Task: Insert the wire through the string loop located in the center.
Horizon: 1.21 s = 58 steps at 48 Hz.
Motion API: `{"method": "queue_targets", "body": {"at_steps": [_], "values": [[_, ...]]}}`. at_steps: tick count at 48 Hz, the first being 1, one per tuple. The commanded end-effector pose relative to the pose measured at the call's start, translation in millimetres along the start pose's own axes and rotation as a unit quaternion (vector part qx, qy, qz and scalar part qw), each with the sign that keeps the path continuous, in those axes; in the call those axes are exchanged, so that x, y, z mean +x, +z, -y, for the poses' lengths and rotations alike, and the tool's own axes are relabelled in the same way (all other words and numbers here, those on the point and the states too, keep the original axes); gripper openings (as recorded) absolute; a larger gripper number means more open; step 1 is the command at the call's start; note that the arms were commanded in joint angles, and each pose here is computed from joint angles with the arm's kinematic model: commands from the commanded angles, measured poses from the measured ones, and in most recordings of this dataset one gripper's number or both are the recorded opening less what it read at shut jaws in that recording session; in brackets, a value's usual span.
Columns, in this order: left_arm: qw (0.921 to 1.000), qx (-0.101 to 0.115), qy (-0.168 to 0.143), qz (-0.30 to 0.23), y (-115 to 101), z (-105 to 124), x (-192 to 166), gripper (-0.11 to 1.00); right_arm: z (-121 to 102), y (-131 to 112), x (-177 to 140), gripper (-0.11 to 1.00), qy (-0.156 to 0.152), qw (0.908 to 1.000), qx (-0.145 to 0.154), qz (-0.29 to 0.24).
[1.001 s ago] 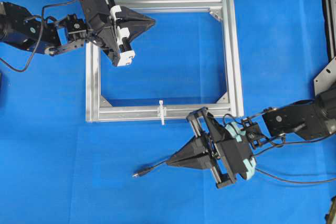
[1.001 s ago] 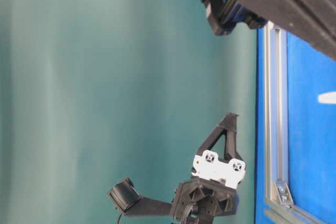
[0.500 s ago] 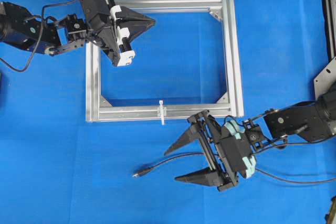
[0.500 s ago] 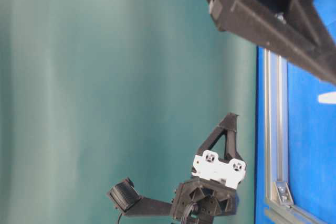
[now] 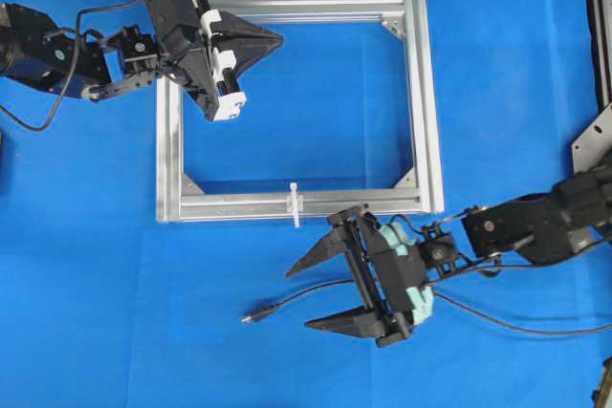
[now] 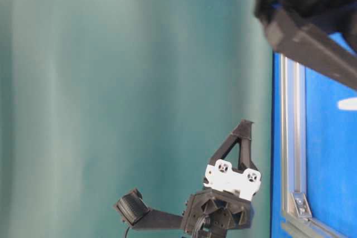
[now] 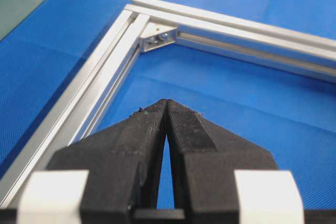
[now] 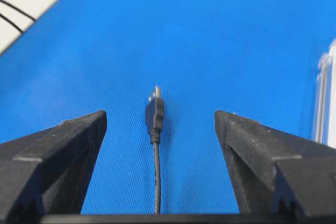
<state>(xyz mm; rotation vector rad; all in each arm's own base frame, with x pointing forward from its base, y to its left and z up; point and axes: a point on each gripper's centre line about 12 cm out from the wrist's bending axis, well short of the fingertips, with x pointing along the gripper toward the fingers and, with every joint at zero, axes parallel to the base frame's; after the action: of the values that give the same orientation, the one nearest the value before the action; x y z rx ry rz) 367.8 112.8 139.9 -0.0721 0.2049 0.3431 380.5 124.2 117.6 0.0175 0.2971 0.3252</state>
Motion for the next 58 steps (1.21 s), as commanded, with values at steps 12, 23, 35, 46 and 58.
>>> {"method": "queue_targets", "body": {"at_steps": [12,23,35,46,58], "values": [[0.9997,-0.001,-0.002,0.023,16,1,-1,0.00,6,-21,19,0.73,-0.023,0.9993,0.027,-0.015],[0.9998,0.000,-0.003,0.022,15,2,-1,0.00,10,-33,26,0.73,-0.034,0.9983,0.040,-0.027],[0.9997,0.000,-0.003,0.022,15,2,-2,0.00,9,-34,27,0.71,-0.033,0.9983,0.039,-0.028],[0.9998,0.000,-0.003,0.021,14,2,-2,0.00,8,-35,27,0.42,-0.028,0.9987,0.028,-0.031],[0.9997,0.000,-0.003,0.022,15,2,-2,0.00,6,-35,27,-0.02,-0.019,0.9992,0.019,-0.030]]}}
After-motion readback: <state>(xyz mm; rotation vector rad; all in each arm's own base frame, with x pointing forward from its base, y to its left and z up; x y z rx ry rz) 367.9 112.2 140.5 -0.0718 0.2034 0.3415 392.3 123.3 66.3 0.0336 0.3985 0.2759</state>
